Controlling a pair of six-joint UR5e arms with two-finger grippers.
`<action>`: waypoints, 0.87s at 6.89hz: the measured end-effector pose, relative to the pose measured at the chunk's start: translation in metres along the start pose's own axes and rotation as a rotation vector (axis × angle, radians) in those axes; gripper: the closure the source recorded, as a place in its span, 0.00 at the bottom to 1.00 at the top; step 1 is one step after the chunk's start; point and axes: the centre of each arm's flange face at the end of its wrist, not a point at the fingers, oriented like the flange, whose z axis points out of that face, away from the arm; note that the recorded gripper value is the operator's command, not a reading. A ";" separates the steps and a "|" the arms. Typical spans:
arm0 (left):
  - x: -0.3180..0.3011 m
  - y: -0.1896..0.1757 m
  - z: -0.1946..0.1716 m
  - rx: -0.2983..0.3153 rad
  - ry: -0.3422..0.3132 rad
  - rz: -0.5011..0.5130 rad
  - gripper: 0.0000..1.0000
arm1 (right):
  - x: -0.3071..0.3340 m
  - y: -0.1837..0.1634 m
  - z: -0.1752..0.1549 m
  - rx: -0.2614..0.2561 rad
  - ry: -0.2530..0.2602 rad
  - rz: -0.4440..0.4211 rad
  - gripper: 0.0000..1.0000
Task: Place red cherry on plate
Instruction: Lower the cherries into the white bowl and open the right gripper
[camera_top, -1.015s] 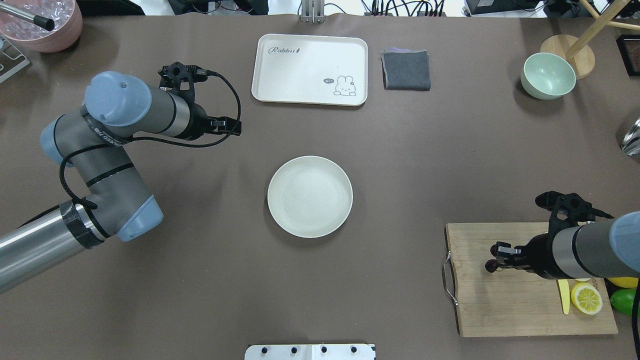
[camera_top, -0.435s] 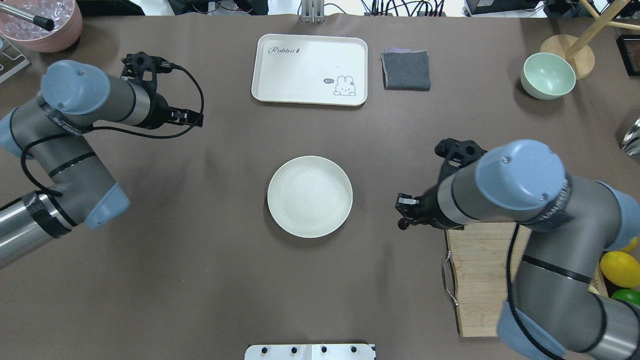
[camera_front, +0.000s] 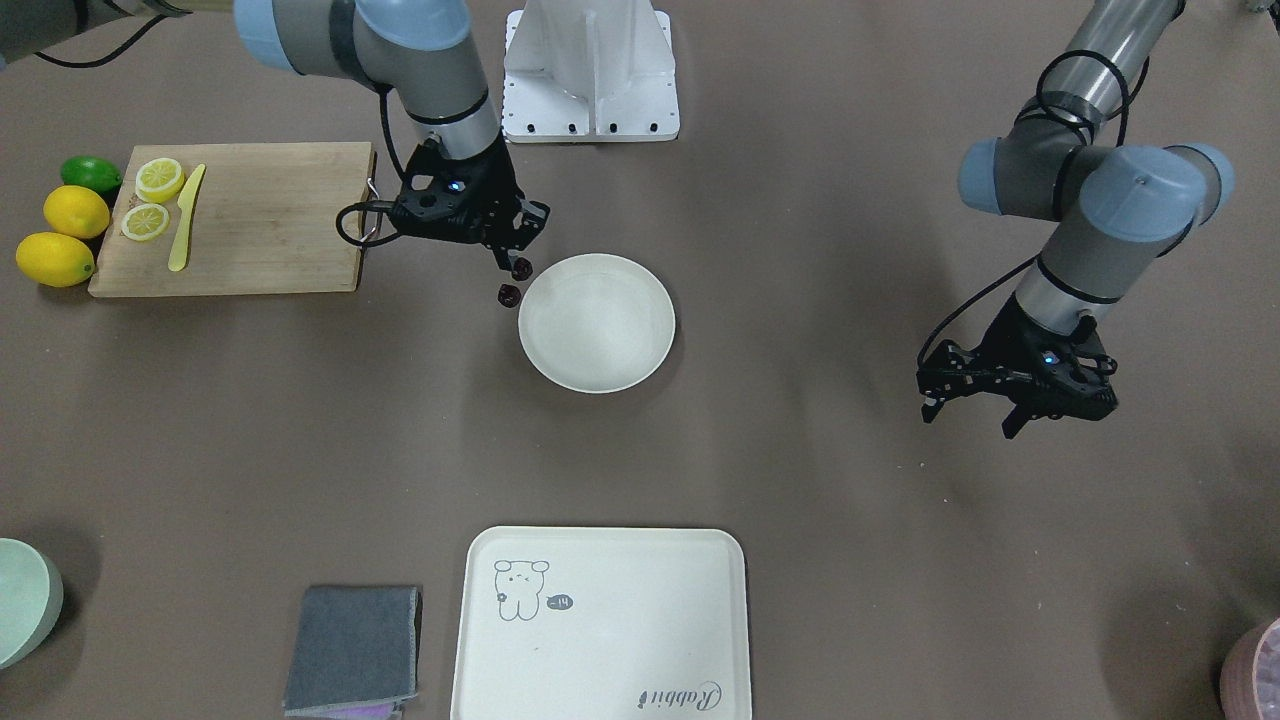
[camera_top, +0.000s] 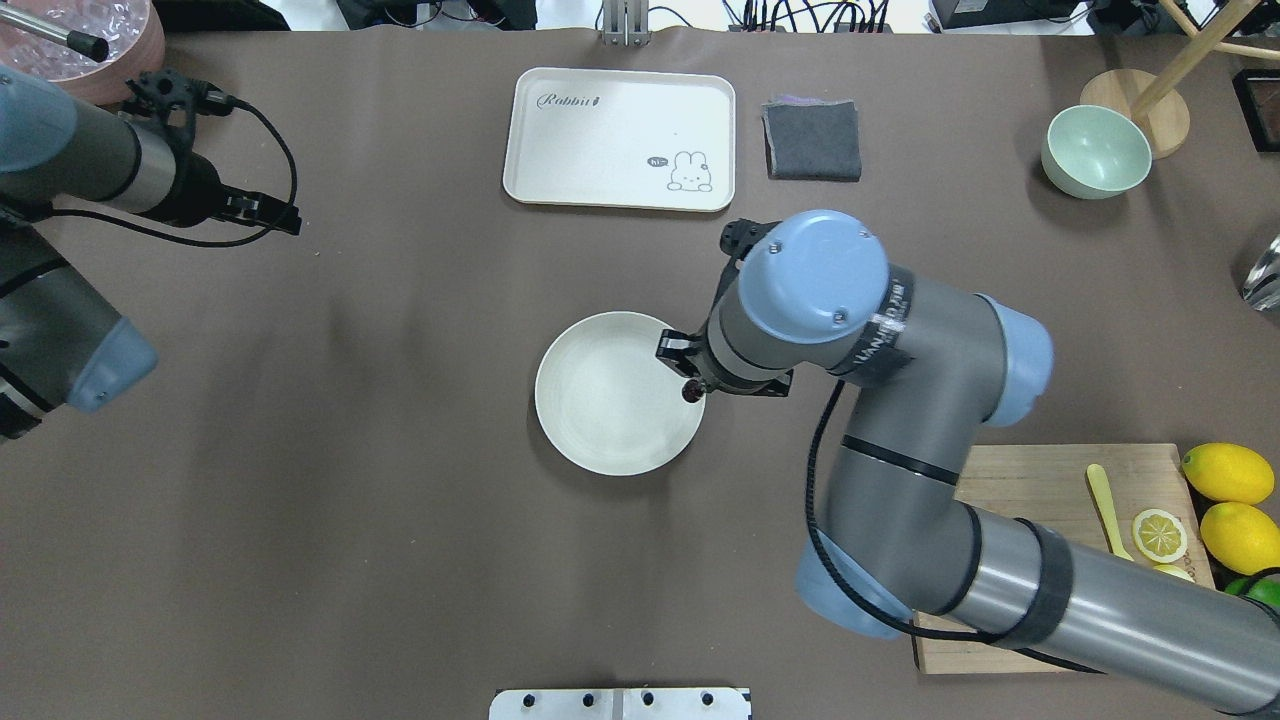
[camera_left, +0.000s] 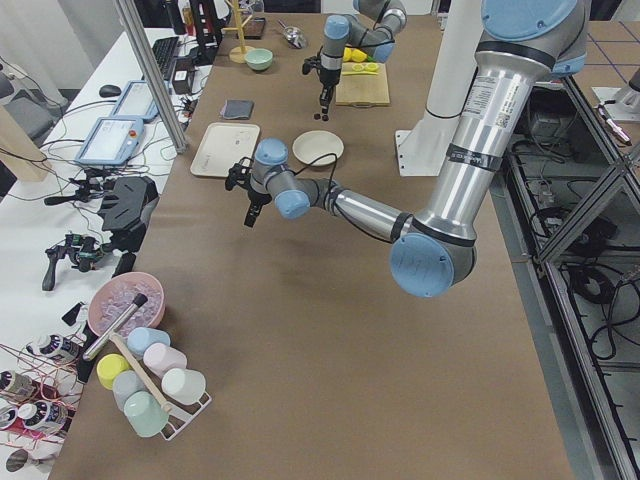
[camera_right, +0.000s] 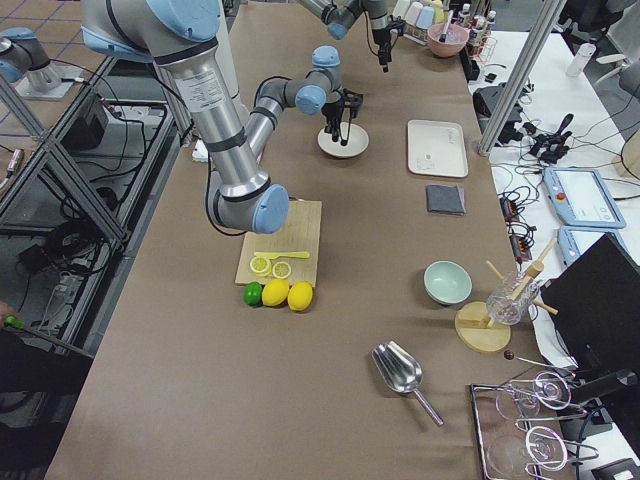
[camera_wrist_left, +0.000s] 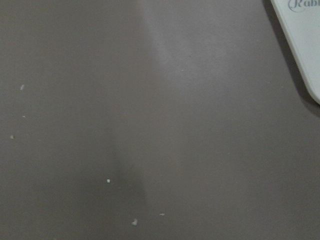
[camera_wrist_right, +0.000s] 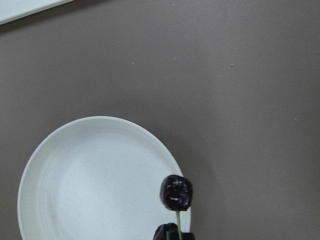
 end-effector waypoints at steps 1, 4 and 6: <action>-0.025 -0.003 -0.008 -0.003 -0.012 0.009 0.02 | -0.023 0.003 0.016 -0.003 -0.001 -0.010 1.00; -0.081 -0.005 -0.024 -0.015 -0.034 0.050 0.02 | -0.053 0.030 0.062 -0.002 -0.010 -0.048 0.33; -0.092 0.000 -0.024 -0.021 -0.041 0.059 0.02 | -0.058 0.036 0.070 -0.002 -0.007 -0.050 0.00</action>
